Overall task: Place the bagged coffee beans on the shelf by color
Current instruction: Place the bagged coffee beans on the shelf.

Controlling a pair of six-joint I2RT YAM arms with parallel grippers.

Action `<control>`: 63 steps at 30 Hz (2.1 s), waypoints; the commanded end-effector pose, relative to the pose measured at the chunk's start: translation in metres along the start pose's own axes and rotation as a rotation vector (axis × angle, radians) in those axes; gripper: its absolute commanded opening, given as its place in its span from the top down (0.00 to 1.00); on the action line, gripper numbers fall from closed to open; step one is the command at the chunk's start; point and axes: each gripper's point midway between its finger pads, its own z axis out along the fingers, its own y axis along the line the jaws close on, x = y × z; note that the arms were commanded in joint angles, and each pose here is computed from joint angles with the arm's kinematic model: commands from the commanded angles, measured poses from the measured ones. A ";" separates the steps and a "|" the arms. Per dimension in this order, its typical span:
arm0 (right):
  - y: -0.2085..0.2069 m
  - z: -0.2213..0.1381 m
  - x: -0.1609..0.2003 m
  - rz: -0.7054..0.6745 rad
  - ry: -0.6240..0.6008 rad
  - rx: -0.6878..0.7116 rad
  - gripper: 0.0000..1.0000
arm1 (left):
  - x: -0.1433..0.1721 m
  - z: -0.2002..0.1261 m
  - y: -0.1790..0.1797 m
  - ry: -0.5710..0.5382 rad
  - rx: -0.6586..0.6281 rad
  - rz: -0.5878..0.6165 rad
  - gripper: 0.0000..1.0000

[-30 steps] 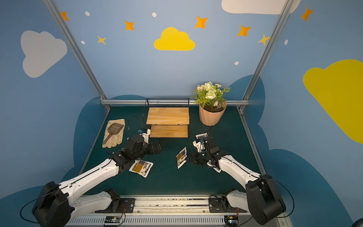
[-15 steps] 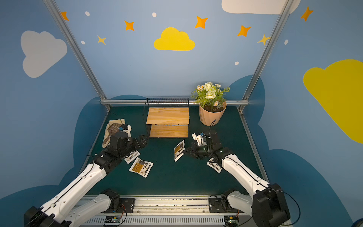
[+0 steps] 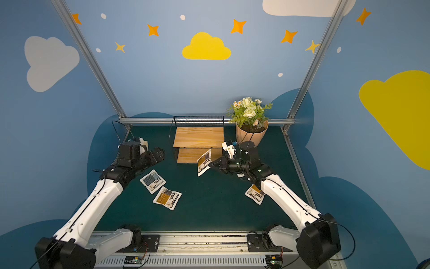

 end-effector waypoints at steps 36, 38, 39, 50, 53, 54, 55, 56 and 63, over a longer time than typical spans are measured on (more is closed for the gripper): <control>-0.072 0.177 -0.141 0.109 -0.140 0.117 1.00 | 0.000 0.011 0.025 0.058 0.003 -0.040 0.00; -0.074 0.177 -0.141 0.125 -0.152 0.126 1.00 | 0.001 0.011 0.025 0.060 0.005 -0.041 0.00; -0.078 0.178 -0.140 0.144 -0.158 0.136 1.00 | 0.002 0.011 0.025 0.061 0.004 -0.042 0.00; -0.086 0.185 -0.140 0.201 -0.175 0.145 1.00 | 0.002 0.010 0.025 0.059 0.007 -0.037 0.00; -0.085 0.188 -0.139 0.201 -0.166 0.142 1.00 | 0.002 0.010 0.025 0.059 0.009 -0.038 0.00; -0.084 0.189 -0.138 0.202 -0.161 0.141 1.00 | 0.002 0.009 0.024 0.058 0.010 -0.037 0.00; -0.084 0.191 -0.138 0.204 -0.156 0.139 1.00 | 0.002 0.009 0.025 0.058 0.011 -0.035 0.00; -0.084 0.192 -0.137 0.205 -0.155 0.138 1.00 | 0.002 0.009 0.025 0.056 0.010 -0.035 0.00; -0.086 0.197 -0.131 0.215 -0.135 0.141 0.92 | 0.004 0.008 0.025 0.058 0.009 -0.034 0.00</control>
